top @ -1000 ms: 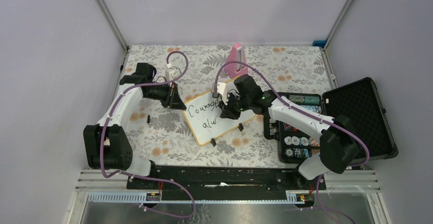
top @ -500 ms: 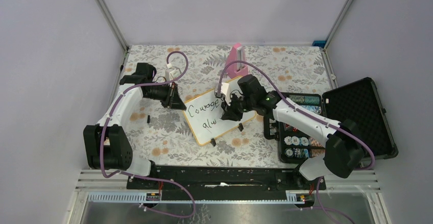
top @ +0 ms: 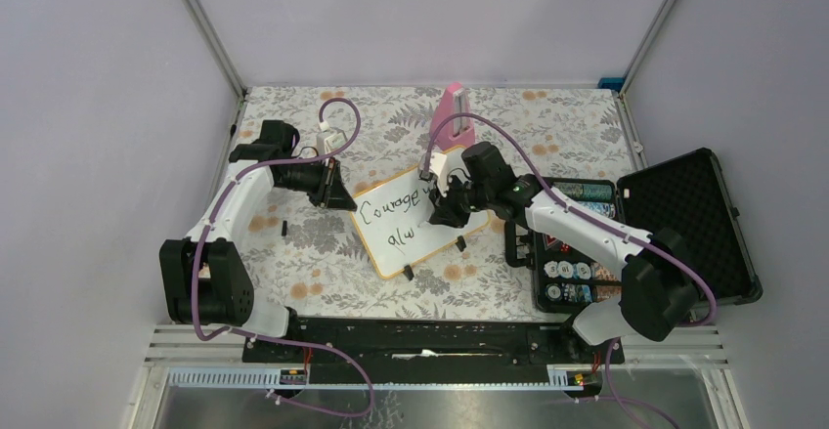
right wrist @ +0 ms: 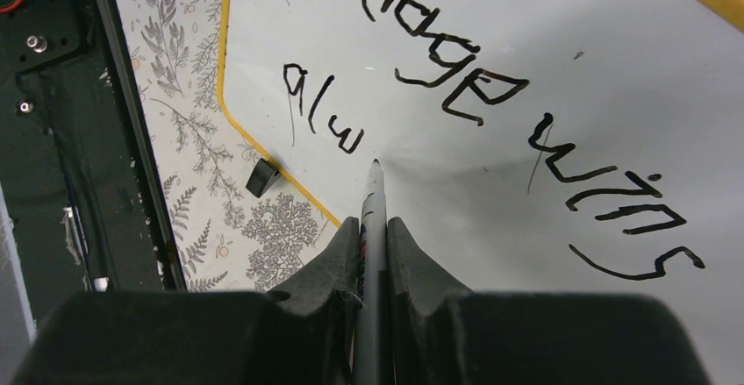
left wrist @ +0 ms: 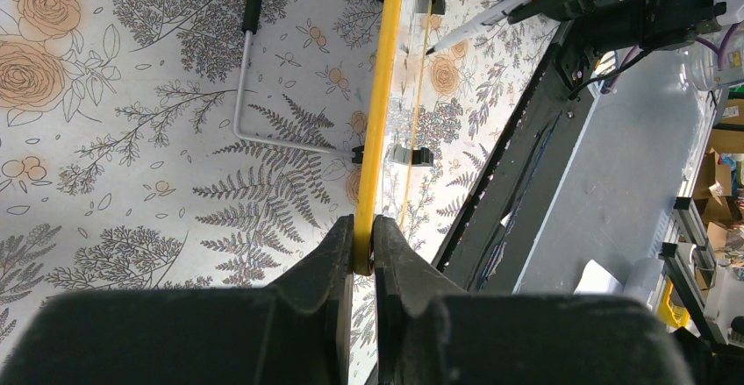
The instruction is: Write a sentence on the whiteboard
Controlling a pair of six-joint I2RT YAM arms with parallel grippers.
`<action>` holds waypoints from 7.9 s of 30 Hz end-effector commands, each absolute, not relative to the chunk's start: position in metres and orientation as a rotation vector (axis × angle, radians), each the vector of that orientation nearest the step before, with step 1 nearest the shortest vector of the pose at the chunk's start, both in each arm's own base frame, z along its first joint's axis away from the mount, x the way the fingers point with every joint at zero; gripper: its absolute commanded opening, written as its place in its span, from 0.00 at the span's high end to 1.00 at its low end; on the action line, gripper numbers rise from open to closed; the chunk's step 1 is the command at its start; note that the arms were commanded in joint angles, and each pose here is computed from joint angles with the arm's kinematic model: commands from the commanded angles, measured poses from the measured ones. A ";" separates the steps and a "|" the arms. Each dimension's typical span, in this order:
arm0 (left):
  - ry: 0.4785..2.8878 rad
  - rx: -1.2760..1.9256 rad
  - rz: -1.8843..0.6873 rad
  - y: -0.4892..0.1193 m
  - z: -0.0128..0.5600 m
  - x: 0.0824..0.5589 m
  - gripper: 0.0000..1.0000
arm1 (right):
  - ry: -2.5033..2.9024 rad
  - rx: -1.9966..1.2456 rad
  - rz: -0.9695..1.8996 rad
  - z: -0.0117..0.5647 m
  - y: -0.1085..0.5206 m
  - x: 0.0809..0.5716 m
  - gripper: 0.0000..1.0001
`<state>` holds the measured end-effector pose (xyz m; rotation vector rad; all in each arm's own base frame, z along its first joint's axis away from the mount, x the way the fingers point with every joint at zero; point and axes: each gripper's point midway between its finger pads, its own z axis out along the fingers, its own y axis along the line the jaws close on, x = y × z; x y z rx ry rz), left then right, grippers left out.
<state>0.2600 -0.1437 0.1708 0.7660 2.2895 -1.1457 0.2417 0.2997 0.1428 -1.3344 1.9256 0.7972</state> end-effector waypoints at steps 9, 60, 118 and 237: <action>2.256 0.830 -1.059 -0.141 0.166 0.271 1.00 | 1.886 -1.265 0.756 0.155 0.306 0.262 1.00; 2.258 0.829 -1.059 -0.141 0.166 0.272 1.00 | 1.900 -1.283 0.705 0.149 0.294 0.268 1.00; 2.257 0.833 -1.059 -0.141 0.165 0.272 1.00 | 1.854 -1.406 0.944 0.159 0.319 0.217 1.00; 2.262 0.830 -1.058 -0.141 0.165 0.273 1.00 | 1.921 -1.279 0.814 0.141 0.295 0.263 1.00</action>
